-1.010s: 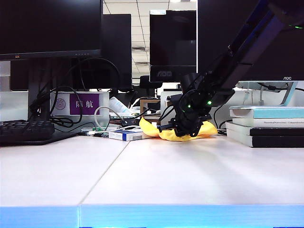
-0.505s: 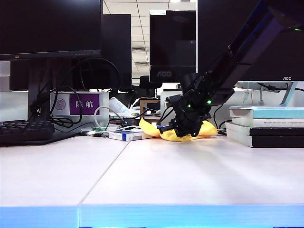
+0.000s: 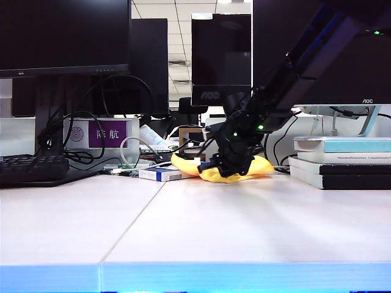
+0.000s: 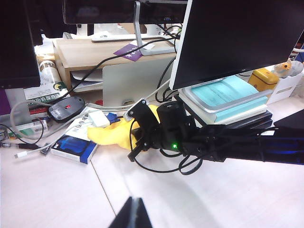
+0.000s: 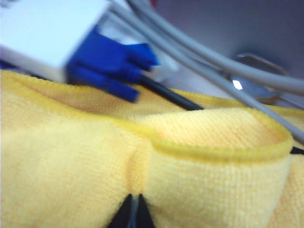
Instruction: Wipe the table from front to back using the rag.
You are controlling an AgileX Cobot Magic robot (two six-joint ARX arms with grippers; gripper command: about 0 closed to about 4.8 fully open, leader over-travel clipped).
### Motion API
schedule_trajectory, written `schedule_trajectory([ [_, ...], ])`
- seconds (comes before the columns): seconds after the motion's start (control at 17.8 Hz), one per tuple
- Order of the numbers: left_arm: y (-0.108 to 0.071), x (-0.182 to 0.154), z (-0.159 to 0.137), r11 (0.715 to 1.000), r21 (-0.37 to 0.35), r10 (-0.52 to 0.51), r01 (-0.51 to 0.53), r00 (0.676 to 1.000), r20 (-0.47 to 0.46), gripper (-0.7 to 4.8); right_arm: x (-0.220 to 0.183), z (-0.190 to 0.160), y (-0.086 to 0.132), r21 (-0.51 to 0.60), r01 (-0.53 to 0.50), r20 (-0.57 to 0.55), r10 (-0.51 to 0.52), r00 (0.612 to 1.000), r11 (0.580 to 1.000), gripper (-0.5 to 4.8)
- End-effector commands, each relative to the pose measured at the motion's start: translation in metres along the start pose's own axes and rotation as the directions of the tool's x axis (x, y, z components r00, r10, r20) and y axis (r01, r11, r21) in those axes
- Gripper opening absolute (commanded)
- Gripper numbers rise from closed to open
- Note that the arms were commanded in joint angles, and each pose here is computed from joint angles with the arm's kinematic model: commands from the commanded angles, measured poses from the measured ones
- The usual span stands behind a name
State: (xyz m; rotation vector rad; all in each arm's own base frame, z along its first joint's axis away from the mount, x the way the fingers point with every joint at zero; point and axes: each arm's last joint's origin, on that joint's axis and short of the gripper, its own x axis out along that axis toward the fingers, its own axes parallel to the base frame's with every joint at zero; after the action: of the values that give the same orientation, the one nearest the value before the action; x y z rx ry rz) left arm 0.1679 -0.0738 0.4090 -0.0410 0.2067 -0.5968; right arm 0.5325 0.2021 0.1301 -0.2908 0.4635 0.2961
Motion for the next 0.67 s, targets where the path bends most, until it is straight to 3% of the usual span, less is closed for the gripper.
schedule_trajectory([
  [0.06, -0.001, -0.0019, 0.0028, 1.0, 0.005, -0.009, 0.009, 1.0, 0.017, -0.04, -0.0016, -0.0064, 0.0045, 0.062, -0.028, -0.075, 0.032, 0.997, 0.998, -0.01],
  [0.67, -0.001, -0.0019, 0.0029, 1.0, 0.005, -0.009, 0.009, 1.0, 0.018, -0.04, -0.0115, -0.0083, 0.0034, 0.078, -0.037, -0.198, 0.052, 0.979, 0.996, -0.01],
])
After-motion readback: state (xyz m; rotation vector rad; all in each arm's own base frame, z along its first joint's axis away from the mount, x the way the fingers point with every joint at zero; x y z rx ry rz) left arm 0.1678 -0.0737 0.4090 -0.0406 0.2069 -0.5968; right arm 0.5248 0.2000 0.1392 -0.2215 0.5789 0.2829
